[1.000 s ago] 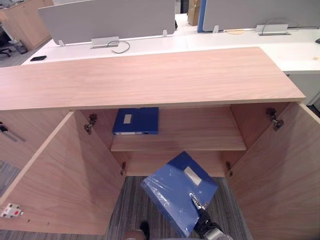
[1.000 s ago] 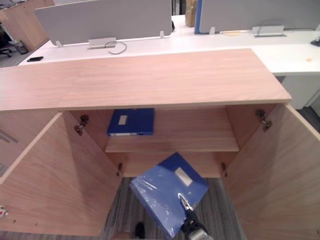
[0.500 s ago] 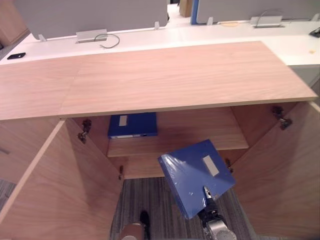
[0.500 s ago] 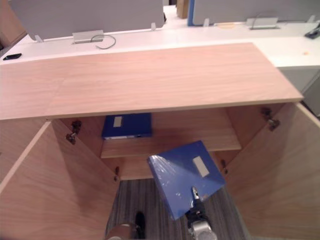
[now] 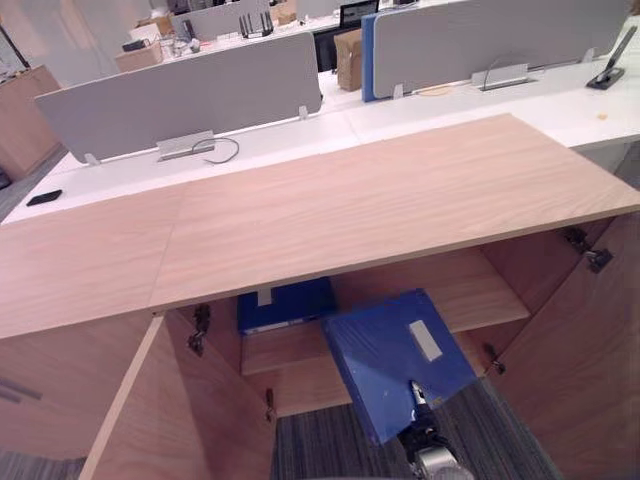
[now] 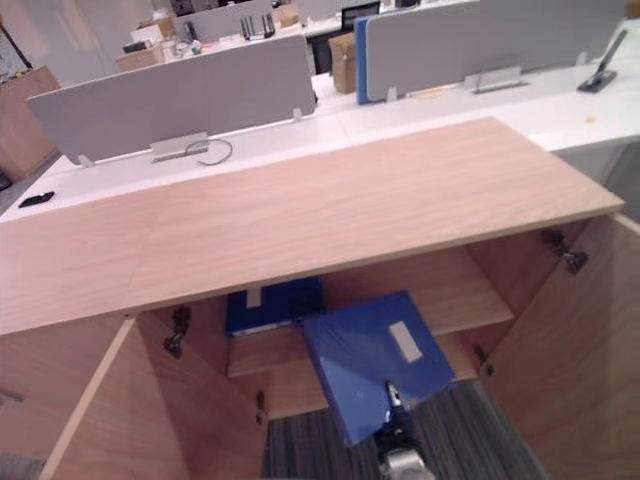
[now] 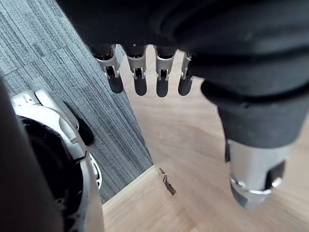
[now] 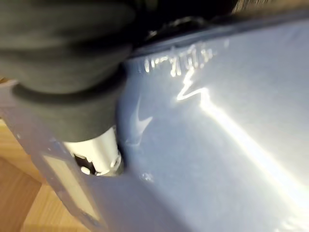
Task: Walk over to the cabinet, pick up the folder, carry it to the office cabinet, place the folder inside the office cabinet, then close the office cabinet door
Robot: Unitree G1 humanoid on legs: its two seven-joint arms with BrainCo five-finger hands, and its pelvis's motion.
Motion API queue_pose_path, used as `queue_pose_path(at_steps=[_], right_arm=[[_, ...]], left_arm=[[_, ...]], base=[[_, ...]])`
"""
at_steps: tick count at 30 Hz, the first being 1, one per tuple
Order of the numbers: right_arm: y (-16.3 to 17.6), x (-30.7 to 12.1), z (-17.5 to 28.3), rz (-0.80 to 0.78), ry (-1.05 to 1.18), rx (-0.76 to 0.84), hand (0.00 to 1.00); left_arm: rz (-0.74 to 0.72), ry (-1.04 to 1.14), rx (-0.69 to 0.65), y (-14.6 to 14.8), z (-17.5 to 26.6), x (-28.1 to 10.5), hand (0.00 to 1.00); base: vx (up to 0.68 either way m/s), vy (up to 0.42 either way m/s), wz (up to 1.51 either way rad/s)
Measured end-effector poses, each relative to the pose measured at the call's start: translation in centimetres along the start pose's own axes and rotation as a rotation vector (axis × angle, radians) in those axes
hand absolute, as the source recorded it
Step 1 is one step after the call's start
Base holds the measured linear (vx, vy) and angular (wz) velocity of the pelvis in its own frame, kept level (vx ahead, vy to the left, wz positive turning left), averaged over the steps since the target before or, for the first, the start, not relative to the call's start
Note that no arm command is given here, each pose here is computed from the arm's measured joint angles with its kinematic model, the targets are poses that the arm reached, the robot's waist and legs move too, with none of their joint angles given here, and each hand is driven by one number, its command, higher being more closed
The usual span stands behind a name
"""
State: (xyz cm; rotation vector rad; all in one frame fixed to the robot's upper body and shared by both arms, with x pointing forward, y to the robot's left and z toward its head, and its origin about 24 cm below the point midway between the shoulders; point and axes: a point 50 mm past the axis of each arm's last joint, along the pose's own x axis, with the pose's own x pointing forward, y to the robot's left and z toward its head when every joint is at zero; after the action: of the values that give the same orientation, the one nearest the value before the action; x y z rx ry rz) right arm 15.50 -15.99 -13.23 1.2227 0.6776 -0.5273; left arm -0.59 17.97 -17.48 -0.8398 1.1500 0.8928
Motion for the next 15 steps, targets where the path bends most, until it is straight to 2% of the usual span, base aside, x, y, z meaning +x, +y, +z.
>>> queue_pose_path(at_steps=[6, 10, 15], right_arm=[[1.6, -0.2, -0.1, 0.080, -0.011, -0.003, 1.00], [3.3, -0.3, -0.7, 0.159, 0.023, -0.044, 1.00], [3.3, -0.8, -0.5, 0.192, 0.040, -0.096, 1.00]], left_arm=[[0.053, 0.017, -0.018, 2.0, -0.8, -0.5, 0.00], [0.090, 0.051, -0.075, 3.1, -2.3, -0.9, 0.00], [0.120, 0.074, -0.073, 3.9, -2.9, -1.1, 0.00]], base=[[-0.09, -0.139, 0.13], [0.00, -0.197, 0.19], [0.13, -0.125, 0.22]])
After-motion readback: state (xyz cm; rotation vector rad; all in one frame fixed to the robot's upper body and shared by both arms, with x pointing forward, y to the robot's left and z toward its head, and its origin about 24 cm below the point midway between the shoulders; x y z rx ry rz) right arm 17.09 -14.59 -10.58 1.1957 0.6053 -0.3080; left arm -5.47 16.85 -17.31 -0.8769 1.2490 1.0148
